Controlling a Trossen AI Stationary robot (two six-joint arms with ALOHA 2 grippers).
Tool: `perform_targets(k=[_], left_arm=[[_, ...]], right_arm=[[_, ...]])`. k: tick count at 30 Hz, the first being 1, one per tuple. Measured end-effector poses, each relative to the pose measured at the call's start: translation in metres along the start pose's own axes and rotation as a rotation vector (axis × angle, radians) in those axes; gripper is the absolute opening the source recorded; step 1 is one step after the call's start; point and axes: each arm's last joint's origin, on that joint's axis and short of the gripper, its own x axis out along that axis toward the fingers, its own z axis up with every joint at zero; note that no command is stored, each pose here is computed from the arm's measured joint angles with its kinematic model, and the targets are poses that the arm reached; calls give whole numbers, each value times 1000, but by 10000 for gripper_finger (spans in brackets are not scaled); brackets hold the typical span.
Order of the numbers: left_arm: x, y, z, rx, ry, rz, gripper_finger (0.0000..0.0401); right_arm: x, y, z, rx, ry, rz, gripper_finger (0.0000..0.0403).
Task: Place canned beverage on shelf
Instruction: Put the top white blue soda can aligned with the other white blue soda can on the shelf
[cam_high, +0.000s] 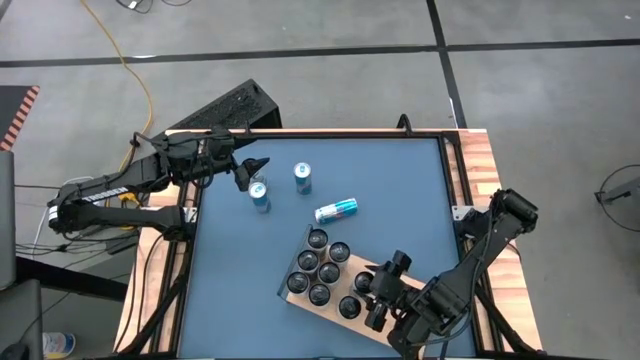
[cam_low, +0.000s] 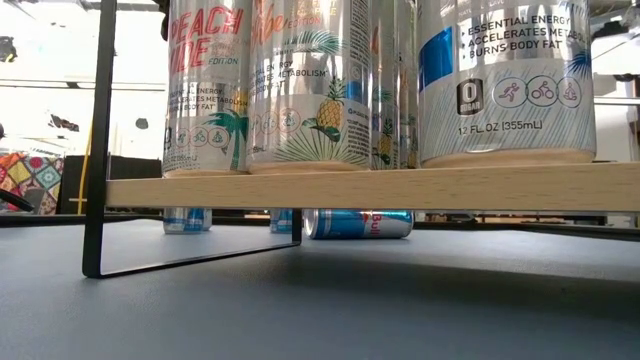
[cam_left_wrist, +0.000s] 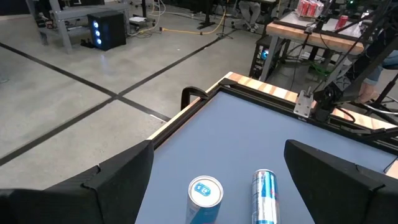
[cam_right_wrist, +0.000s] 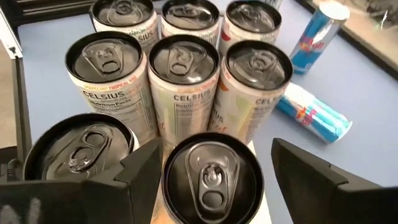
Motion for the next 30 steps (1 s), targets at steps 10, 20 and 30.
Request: perform_targets(k=[10,20,30], left_arm=[[0,0,1,-3,-8,-2,348],[0,0,-3,15,36,-3,348],[20,26,-26,200,190,239,348]], right_arm=[[-8,0,18,-164,-144,-47,282],[-3,-64,94,-336,-203,-211,282],[20,-114,140,-454,-133,-82,282]])
